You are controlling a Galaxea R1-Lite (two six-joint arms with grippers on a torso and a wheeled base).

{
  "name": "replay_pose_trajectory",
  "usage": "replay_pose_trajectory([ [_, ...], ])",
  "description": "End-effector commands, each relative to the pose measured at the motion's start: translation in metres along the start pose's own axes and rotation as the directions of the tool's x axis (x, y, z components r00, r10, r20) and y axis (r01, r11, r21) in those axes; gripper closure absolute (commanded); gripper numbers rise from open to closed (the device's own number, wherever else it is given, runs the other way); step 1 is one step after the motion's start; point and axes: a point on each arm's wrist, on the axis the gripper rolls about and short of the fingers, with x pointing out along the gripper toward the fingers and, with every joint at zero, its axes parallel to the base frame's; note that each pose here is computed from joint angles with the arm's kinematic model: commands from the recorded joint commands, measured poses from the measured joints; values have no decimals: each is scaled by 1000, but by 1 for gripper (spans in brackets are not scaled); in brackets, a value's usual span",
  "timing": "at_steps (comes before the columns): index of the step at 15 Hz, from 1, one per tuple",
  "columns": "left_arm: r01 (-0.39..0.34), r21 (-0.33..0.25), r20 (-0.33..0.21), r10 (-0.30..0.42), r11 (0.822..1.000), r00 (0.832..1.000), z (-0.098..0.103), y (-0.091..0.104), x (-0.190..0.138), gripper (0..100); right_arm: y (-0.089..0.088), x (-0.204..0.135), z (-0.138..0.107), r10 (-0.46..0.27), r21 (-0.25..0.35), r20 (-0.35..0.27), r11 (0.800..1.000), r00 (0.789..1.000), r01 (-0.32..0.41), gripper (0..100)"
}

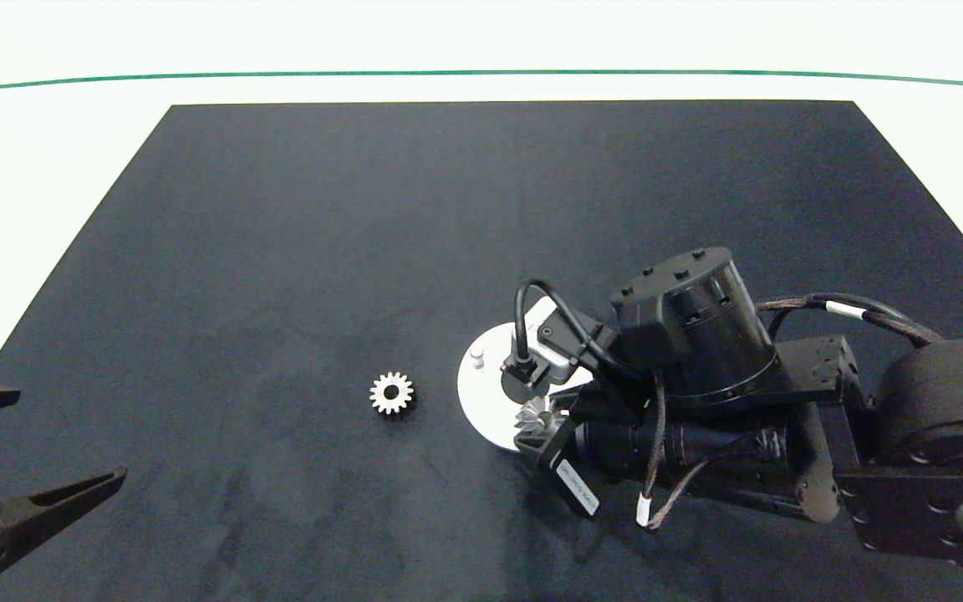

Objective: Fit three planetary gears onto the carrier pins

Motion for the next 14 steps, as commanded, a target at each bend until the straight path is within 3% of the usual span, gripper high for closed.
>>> replay_pose_trajectory([
  [1, 0, 1, -3, 0, 1000, 1000, 0, 0, 0, 0, 0, 2, 1, 1, -2, -4, 1000, 1000, -1, 99],
  [10, 0, 1, -2, 0, 1000, 1000, 0, 0, 0, 0, 2, 9, -1, 4, -4, -16, 1000, 1000, -4, 99],
  [11, -1, 1, 0, 1, 1000, 1000, 0, 0, 0, 0, 1, 9, -1, 1, 0, -17, 1000, 1000, -1, 0],
  [14, -1, 1, 0, 1, 1000, 1000, 0, 0, 0, 0, 0, 8, -1, -2, -1, -16, 1000, 1000, 2, 0],
])
